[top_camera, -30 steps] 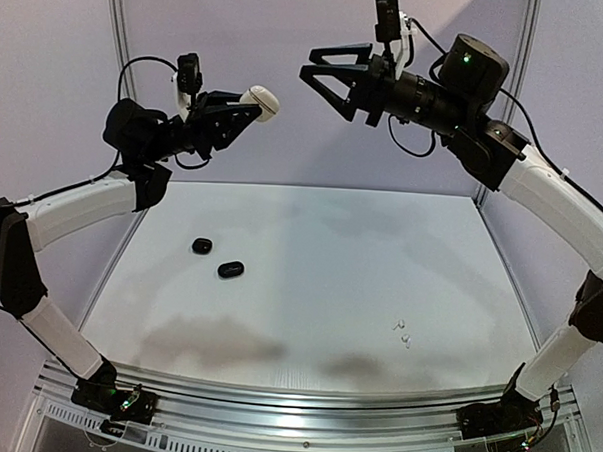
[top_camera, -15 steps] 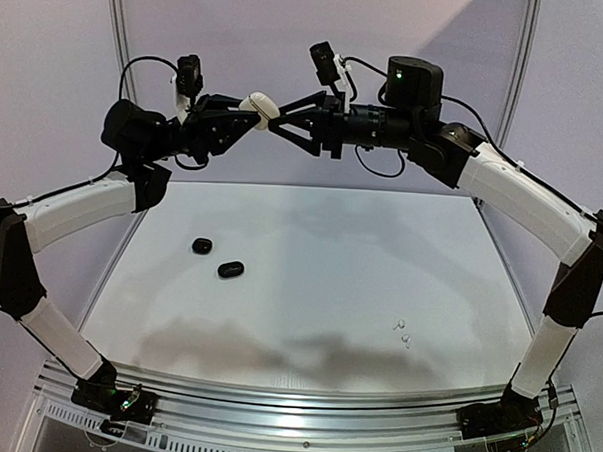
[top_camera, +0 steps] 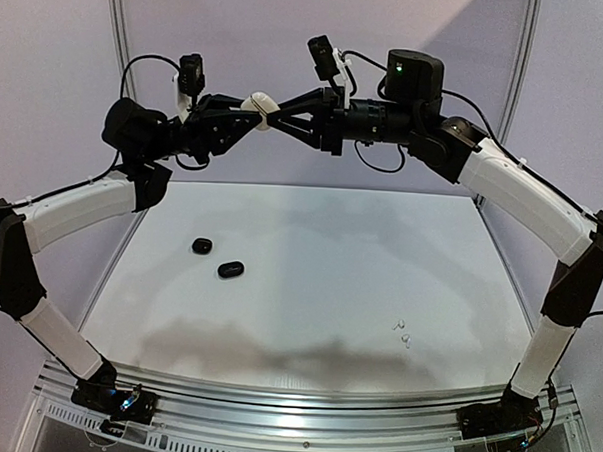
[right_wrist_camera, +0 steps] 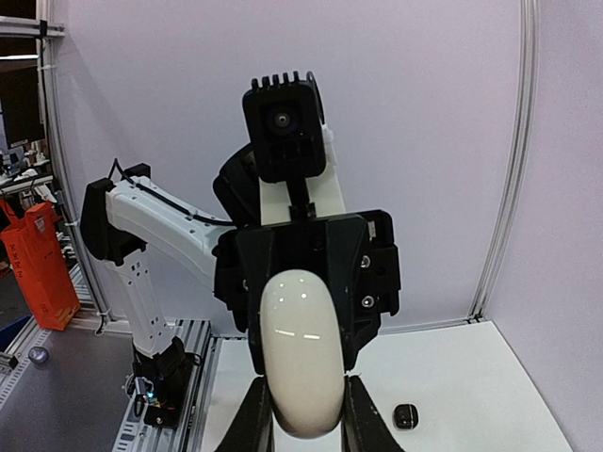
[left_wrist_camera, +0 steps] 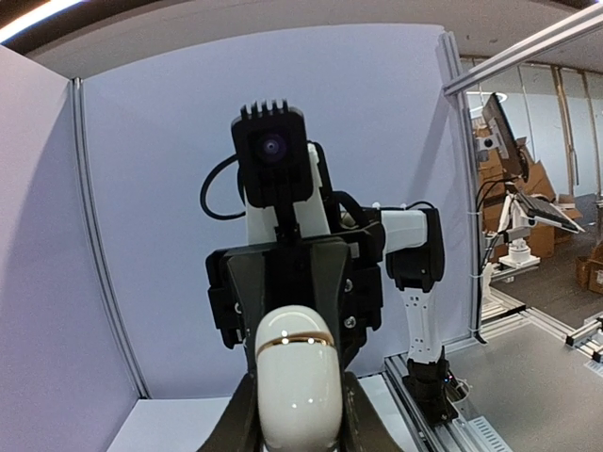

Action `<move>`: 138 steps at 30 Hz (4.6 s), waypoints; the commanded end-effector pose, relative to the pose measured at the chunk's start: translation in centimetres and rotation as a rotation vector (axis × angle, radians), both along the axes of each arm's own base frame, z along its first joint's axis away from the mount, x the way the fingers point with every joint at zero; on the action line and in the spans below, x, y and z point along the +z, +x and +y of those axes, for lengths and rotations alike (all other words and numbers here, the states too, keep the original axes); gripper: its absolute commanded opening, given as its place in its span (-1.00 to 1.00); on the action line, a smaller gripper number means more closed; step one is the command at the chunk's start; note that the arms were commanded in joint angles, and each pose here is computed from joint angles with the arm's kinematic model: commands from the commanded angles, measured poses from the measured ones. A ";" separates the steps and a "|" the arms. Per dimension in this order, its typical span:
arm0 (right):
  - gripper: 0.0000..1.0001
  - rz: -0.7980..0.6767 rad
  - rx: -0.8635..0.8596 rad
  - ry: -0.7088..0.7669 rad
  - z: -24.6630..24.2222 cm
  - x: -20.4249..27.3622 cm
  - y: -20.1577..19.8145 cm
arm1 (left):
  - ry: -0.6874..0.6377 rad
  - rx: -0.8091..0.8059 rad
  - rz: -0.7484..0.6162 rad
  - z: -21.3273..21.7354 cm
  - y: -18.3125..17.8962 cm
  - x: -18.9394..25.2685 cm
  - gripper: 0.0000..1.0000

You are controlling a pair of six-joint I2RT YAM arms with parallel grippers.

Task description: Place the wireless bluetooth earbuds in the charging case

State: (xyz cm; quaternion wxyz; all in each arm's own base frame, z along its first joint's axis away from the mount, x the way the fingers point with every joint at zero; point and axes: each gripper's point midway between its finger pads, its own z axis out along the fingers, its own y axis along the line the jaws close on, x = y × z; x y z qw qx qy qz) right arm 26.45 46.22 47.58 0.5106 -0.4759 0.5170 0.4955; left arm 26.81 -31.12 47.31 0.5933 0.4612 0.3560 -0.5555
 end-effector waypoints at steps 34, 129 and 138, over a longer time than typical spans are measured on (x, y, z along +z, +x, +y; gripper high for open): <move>-1.00 -0.002 -0.188 -0.394 -1.4 -6.0 0.8 | 0.402 0.119 -0.084 0.1 2.0 -7.9 0.15; -0.20 -0.001 -0.411 -0.541 -1.7 -9.6 5.5 | 0.499 0.033 -0.098 -1.3 -0.5 -11.0 -1.00; -0.14 0.051 -0.295 -0.453 -0.6 -8.1 4.0 | 0.482 0.059 0.100 -1.4 0.6 -11.3 -1.00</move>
